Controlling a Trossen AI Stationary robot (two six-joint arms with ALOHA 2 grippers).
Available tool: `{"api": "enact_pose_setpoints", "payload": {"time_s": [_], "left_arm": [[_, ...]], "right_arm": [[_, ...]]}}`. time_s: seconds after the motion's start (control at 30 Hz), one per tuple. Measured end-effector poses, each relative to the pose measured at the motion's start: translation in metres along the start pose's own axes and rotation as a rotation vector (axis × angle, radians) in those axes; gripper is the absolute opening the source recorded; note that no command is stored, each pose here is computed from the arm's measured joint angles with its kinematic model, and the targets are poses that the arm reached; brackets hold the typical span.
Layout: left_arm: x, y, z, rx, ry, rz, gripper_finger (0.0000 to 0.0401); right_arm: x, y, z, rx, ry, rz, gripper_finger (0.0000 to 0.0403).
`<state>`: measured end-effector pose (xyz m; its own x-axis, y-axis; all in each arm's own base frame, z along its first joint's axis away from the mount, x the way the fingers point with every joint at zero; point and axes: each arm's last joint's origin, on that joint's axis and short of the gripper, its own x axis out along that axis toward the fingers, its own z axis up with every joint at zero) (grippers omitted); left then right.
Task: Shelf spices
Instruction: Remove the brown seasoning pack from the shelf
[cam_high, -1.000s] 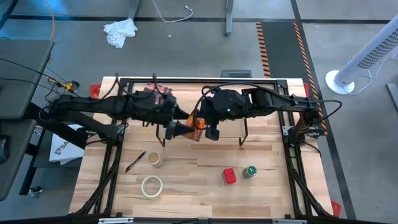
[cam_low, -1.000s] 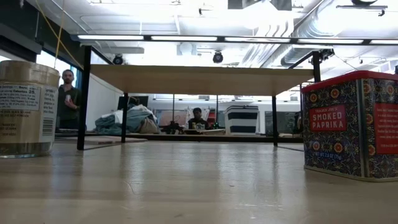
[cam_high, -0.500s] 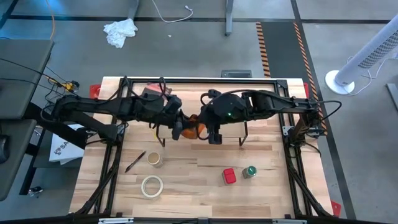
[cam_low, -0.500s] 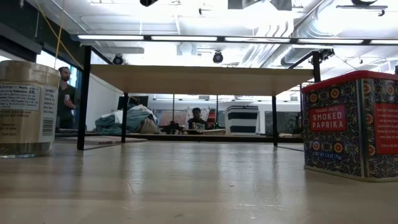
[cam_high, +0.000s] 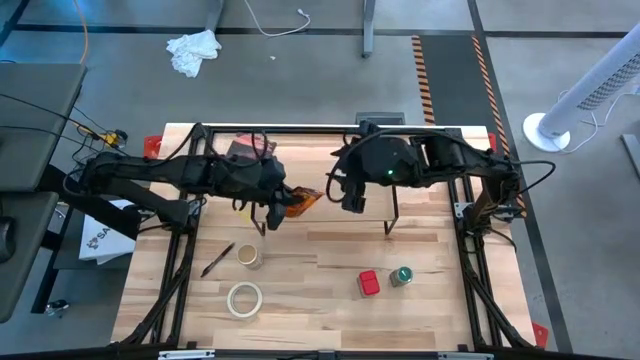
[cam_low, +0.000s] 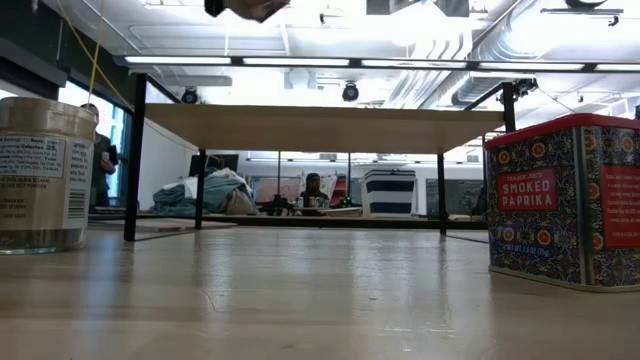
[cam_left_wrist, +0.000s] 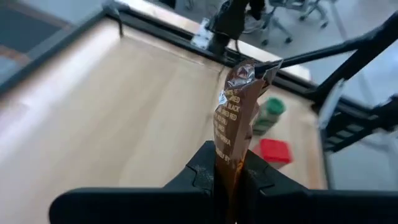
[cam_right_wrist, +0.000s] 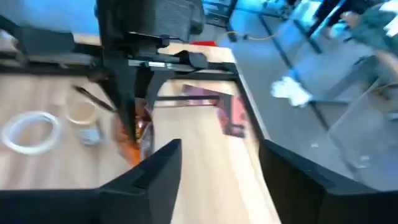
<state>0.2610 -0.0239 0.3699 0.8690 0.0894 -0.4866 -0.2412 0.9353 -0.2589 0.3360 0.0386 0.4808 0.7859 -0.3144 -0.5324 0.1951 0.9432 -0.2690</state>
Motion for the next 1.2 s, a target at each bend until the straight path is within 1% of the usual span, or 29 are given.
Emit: {"api": "enact_pose_setpoints", "payload": {"time_s": [0.1, 0.13, 0.23, 0.3, 0.37, 0.4, 0.5, 0.53, 0.57, 0.63, 0.77, 0.83, 1.03, 1.1, 1.2], "left_arm": [[-0.010, -0.008, 0.000, 0.057, -0.066, 0.040, 0.0014], [-0.012, -0.011, 0.002, 0.059, -0.100, 0.054, 0.0014], [-0.017, -0.017, 0.007, 0.037, -0.211, 0.105, 0.0014], [-0.018, -0.019, 0.011, 0.017, -0.267, 0.136, 0.0014], [-0.019, -0.020, 0.014, -0.002, -0.309, 0.141, 0.0014], [-0.019, -0.020, 0.017, -0.015, -0.335, 0.136, 0.0014], [-0.021, -0.021, 0.027, -0.024, -0.417, 0.101, 0.0014], [-0.022, -0.021, 0.030, -0.021, -0.444, 0.093, 0.0014], [-0.022, -0.020, 0.032, -0.019, -0.464, 0.091, 0.0014], [-0.023, -0.019, 0.034, -0.008, -0.479, 0.087, 0.0014], [-0.018, -0.018, 0.034, 0.010, -0.443, 0.036, 0.0014], [-0.017, -0.019, 0.033, 0.014, -0.437, 0.019, 0.0014], [-0.018, -0.019, 0.035, 0.008, -0.453, 0.015, 0.0014], [-0.018, -0.020, 0.035, 0.008, -0.455, 0.008, 0.0014], [-0.017, -0.021, 0.034, 0.012, -0.457, 0.014, 0.0014]], "right_arm": [[-0.004, 0.003, 0.002, 0.027, -0.019, 0.157, 0.0220], [-0.005, 0.003, 0.003, 0.029, -0.020, 0.185, 0.0219], [-0.007, 0.007, 0.003, 0.072, -0.015, 0.193, 0.0206], [-0.007, 0.009, 0.005, 0.094, -0.036, 0.215, 0.0190], [-0.010, 0.015, 0.009, 0.113, -0.075, 0.245, 0.0159], [-0.010, 0.019, 0.010, 0.116, -0.089, 0.255, 0.0136], [-0.005, 0.029, 0.012, 0.124, -0.097, 0.268, 0.0042], [-0.003, 0.031, 0.013, 0.128, -0.097, 0.269, 0.0022], [-0.001, 0.031, 0.013, 0.133, -0.099, 0.266, 0.0015], [0.003, 0.031, 0.016, 0.150, -0.124, 0.250, 0.0011], [0.002, 0.025, 0.023, 0.162, -0.193, 0.191, 0.0002], [0.006, 0.023, 0.022, 0.163, -0.189, 0.178, 0.0001], [0.014, 0.017, 0.021, 0.153, -0.171, 0.148, 0.0000], [0.015, 0.013, 0.021, 0.158, -0.171, 0.102, 0.0000], [0.017, 0.006, 0.021, 0.173, -0.169, -0.015, 0.0000]]}}
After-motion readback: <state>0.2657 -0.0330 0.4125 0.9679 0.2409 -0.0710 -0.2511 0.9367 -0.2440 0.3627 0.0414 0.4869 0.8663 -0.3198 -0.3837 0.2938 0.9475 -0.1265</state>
